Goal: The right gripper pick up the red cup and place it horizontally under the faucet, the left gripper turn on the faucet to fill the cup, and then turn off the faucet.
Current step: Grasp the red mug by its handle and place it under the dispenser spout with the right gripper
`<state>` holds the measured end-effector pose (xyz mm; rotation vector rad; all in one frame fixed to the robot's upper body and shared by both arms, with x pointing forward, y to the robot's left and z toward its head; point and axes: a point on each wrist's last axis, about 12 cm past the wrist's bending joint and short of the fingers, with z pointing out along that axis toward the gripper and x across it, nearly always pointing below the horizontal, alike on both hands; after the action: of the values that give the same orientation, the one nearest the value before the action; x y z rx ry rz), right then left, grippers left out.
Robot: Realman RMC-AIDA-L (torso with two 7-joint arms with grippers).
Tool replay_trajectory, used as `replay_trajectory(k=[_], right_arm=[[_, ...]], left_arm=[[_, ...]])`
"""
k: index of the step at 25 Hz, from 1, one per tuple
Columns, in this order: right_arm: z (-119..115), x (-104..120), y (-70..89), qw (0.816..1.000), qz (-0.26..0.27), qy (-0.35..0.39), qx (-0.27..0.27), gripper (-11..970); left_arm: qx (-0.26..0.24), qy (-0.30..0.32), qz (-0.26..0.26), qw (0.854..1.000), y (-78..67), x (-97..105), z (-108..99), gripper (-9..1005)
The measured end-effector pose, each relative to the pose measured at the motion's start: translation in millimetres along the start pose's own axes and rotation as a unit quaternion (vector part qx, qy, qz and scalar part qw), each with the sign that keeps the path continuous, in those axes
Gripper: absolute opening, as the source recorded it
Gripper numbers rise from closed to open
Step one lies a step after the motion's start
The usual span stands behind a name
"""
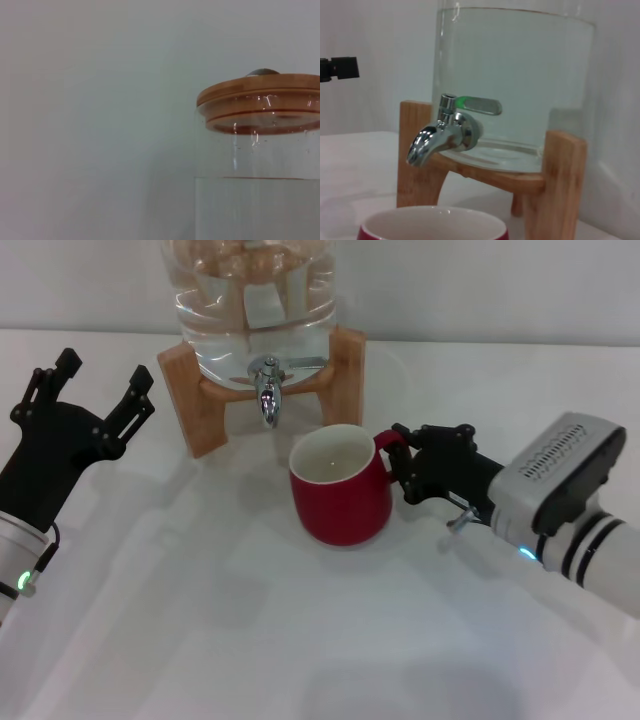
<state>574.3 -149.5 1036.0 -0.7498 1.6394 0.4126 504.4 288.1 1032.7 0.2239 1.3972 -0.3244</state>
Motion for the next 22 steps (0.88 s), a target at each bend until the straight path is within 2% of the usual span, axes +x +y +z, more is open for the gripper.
replay_trajectory(k=[22], right_arm=[[25.5,-18.7,14.4,0.999,-0.011,0.024,-0.035,116]], left_arm=[[0.001,-0.002,-0.001,1.000,-0.4,-0.3,-0.9,891]])
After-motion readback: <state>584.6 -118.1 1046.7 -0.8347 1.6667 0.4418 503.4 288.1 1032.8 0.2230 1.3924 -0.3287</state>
